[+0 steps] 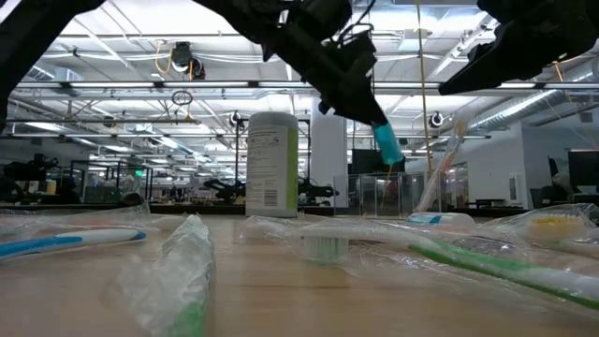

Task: Pick & Place toothbrushing station
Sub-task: Put the blue mouthwash into the transparent organizer

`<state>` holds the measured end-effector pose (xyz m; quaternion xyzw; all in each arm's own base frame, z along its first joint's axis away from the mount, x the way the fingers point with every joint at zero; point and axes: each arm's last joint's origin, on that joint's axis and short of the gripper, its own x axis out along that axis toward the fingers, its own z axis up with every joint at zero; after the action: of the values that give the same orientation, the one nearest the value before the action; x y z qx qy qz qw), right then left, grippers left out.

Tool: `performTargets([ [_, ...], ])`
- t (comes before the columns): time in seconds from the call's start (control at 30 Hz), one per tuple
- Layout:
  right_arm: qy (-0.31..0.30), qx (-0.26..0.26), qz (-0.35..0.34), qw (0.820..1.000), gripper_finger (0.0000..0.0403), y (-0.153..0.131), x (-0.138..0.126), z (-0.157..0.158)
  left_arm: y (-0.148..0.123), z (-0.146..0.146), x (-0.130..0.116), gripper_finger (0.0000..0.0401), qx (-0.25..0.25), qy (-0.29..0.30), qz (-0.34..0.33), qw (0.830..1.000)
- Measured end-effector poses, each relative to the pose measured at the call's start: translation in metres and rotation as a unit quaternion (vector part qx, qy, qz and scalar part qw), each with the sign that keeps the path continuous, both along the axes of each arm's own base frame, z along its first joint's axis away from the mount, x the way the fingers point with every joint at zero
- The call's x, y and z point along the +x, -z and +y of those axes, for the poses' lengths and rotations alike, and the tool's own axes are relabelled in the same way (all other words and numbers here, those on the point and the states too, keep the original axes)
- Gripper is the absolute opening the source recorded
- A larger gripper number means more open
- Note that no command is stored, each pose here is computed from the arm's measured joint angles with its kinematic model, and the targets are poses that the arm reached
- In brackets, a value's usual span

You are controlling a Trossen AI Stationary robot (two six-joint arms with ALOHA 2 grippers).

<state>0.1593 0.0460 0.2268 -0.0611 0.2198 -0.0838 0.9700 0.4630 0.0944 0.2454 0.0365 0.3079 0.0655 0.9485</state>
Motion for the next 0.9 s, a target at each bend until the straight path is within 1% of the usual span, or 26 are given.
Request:
performTargets([
  [0.17, 0.0, 0.0, 0.0, 1.0, 0.0177, 0.0, 0.0, 0.0, 0.016, 0.007, 0.008, 0.0106, 0.01, -0.021, -0.005, 1.0],
  [0.23, 0.0, 0.0, 0.001, 1.0, 0.0176, 0.0, 0.0, 0.0, 0.02, 0.01, 0.011, 0.0106, 0.018, -0.02, -0.009, 1.0],
  [0.37, 0.005, 0.011, -0.002, 1.0, 0.0176, 0.0, 0.0, 0.0, 0.021, 0.012, 0.012, 0.0106, 0.019, -0.025, -0.015, 0.999],
  [0.47, 0.005, 0.011, -0.001, 1.0, 0.0174, 0.0, 0.0, 0.0, 0.016, 0.011, 0.011, 0.0106, 0.023, -0.025, -0.025, 0.999],
  [0.53, 0.005, 0.013, -0.005, 1.0, 0.0173, 0.001, 0.0, 0.0, 0.005, 0.011, 0.012, 0.0106, 0.031, -0.026, -0.057, 0.998],
  [0.63, 0.005, 0.013, -0.005, 1.0, 0.0172, 0.006, 0.0, 0.0, -0.004, 0.017, 0.012, 0.0106, 0.044, -0.047, -0.091, 0.994],
  [0.73, 0.005, 0.01, 0.002, 1.0, 0.0171, 0.011, -0.001, 0.0, 0.003, 0.028, 0.011, 0.0106, 0.031, -0.07, -0.084, 0.993],
  [0.83, 0.005, 0.009, 0.005, 1.0, 0.0171, 0.013, -0.001, 0.0, 0.008, 0.037, 0.008, 0.0106, 0.007, -0.068, -0.067, 0.995],
  [0.9, 0.005, 0.009, 0.004, 1.0, 0.0171, 0.013, -0.001, 0.0, 0.014, 0.04, 0.008, 0.0106, 0.002, -0.067, -0.059, 0.996],
])
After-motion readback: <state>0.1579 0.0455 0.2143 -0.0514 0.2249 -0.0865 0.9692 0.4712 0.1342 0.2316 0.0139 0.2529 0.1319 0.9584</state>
